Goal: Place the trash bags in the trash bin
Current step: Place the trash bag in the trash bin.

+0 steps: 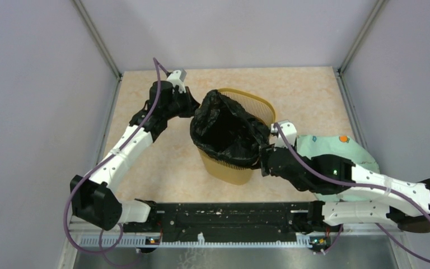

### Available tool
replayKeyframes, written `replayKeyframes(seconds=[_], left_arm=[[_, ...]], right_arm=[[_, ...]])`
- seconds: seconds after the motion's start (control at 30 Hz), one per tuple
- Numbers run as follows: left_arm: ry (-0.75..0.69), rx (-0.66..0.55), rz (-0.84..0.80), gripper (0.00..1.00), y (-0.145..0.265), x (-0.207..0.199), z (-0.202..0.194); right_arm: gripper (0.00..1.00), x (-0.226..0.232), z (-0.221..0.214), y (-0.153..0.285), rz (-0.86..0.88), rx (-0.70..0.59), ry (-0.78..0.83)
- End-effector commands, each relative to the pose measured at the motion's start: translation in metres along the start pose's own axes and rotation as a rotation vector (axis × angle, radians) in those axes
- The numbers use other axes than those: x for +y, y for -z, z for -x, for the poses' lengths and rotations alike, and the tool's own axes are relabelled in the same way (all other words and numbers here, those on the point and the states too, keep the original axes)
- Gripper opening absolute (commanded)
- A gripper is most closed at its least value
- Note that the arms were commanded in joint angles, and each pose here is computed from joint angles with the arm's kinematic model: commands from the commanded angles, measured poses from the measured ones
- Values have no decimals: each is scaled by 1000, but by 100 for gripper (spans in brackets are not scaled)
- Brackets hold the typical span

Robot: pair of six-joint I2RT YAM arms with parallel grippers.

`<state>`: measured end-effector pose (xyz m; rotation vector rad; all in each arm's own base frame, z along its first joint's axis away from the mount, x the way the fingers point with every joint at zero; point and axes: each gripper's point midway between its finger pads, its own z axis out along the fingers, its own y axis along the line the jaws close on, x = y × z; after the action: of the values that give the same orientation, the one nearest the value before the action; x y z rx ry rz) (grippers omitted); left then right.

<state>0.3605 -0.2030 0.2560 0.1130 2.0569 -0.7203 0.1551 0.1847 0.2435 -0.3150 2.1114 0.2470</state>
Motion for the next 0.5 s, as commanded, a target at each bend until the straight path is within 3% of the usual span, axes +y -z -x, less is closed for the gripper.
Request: replayKeyframes(seconds=[0.0, 0.23, 0.47], left_arm=[[-34, 23, -9, 6, -1, -5, -4], [-42, 16, -15, 7, 3, -8, -1], [-41, 17, -22, 7, 4, -9, -1]], right_arm=[[66, -5, 15, 21, 49, 1, -4], [75, 4, 34, 44, 184, -11, 45], [77, -13, 47, 57, 145, -34, 40]])
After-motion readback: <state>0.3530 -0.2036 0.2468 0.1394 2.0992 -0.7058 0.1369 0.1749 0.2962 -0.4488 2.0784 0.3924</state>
